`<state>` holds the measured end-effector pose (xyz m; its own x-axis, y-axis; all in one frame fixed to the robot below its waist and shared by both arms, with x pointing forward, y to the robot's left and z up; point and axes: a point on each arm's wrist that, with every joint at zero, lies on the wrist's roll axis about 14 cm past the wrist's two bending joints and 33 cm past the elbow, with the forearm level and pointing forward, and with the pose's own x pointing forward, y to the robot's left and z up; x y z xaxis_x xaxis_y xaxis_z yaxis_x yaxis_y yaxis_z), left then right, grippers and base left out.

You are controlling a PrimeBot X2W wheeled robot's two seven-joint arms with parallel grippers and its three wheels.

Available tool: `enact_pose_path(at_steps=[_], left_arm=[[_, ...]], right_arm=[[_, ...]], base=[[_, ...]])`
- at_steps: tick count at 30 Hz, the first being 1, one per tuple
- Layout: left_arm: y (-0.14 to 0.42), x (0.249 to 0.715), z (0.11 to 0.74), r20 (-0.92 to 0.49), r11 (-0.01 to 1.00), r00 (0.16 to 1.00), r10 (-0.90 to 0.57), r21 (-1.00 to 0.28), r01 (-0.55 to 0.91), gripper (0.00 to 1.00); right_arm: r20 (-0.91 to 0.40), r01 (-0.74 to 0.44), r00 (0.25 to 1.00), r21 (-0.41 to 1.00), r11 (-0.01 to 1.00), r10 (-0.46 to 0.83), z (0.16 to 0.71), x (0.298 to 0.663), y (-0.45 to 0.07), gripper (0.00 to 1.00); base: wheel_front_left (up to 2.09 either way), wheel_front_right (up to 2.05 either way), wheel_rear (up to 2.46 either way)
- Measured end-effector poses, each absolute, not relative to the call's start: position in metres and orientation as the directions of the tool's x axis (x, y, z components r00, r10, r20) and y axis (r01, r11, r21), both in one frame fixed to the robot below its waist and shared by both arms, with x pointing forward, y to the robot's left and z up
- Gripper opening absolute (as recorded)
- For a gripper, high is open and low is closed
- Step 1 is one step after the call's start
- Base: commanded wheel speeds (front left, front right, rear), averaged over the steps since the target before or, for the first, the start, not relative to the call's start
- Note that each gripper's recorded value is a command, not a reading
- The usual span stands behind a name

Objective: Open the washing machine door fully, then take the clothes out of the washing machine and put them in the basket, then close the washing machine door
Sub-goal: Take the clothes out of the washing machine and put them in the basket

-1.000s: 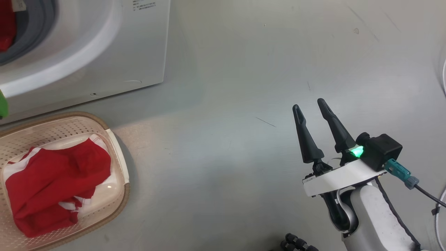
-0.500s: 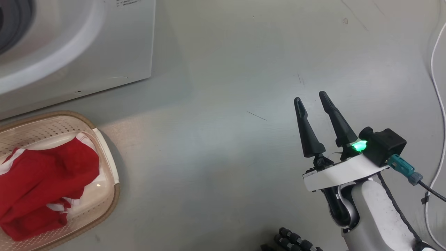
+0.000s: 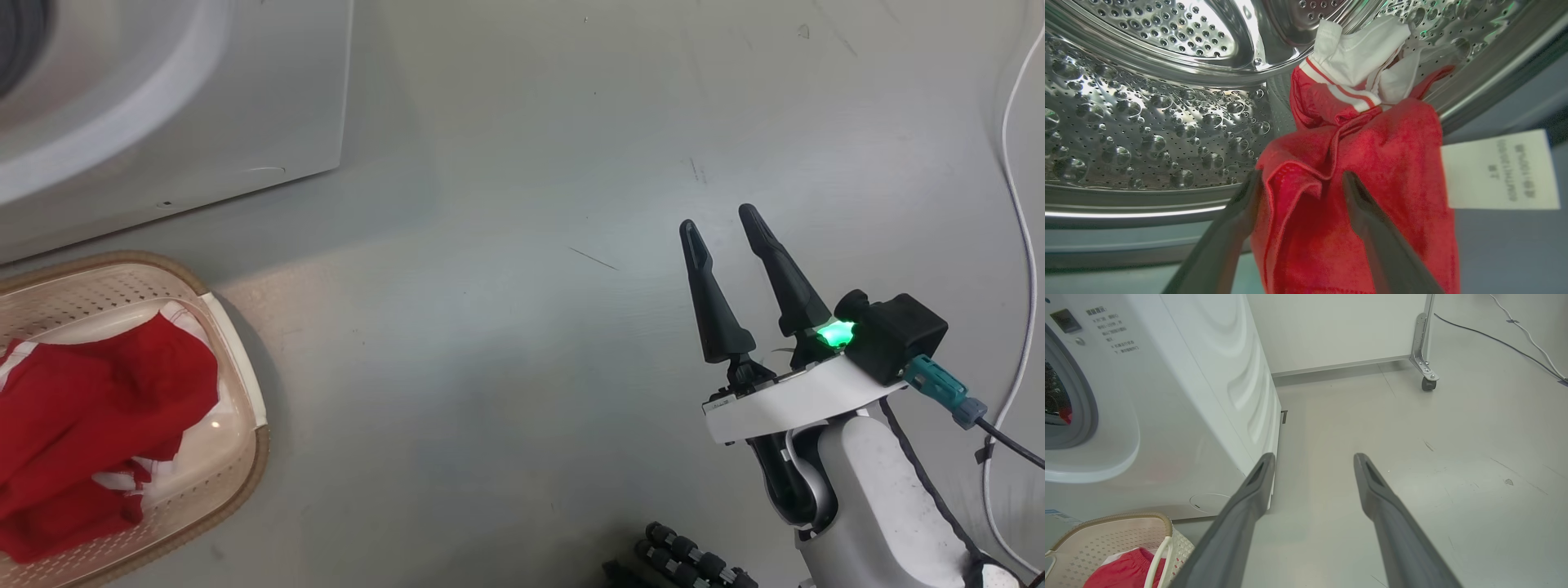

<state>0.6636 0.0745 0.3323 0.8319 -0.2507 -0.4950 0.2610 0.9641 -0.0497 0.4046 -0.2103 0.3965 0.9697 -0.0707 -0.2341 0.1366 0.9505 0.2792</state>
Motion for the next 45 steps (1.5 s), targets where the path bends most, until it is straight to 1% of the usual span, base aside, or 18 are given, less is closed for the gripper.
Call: enact_pose_path(at_steps=[9, 18, 19, 20, 21, 33, 45], left_arm=[[0.06, 0.675, 0.329, -0.51, 0.956, 0.817, -0.269, -0.034, 0.293, 1.0], [0.049, 0.68, 0.326, -0.522, 0.952, 0.805, -0.28, -0.045, 0.302, 1.0], [0.048, 0.68, 0.325, -0.525, 0.951, 0.802, -0.285, -0.049, 0.306, 0.72], [0.047, 0.68, 0.325, -0.528, 0.951, 0.8, -0.286, -0.052, 0.306, 0.26], [0.045, 0.68, 0.325, -0.529, 0.95, 0.798, -0.289, -0.056, 0.307, 0.0], [0.043, 0.674, 0.339, -0.489, 0.947, 0.815, -0.312, -0.09, 0.309, 0.0], [0.057, 0.667, 0.37, -0.404, 0.952, 0.864, -0.301, -0.081, 0.294, 0.0]], right_arm=[[-0.241, 0.141, 0.968, 0.287, 0.948, -0.071, 0.394, 0.407, -0.209, 1.0], [-0.241, 0.145, 0.968, 0.287, 0.947, -0.075, 0.394, 0.407, -0.21, 1.0], [-0.241, 0.145, 0.968, 0.286, 0.947, -0.075, 0.395, 0.407, -0.21, 1.0], [-0.24, 0.145, 0.968, 0.286, 0.947, -0.076, 0.395, 0.407, -0.211, 1.0], [-0.24, 0.145, 0.968, 0.286, 0.947, -0.076, 0.395, 0.407, -0.211, 1.0], [-0.211, 0.131, 0.975, 0.287, 0.949, -0.07, 0.404, 0.409, -0.209, 1.0], [-0.169, 0.12, 0.983, 0.271, 0.955, -0.075, 0.419, 0.412, -0.212, 1.0]], base=[[0.0, 0.0, 0.0], [0.0, 0.0, 0.0], [0.0, 0.0, 0.0], [0.0, 0.0, 0.0], [0.0, 0.0, 0.0], [0.0, 0.0, 0.0], [0.0, 0.0, 0.0]])
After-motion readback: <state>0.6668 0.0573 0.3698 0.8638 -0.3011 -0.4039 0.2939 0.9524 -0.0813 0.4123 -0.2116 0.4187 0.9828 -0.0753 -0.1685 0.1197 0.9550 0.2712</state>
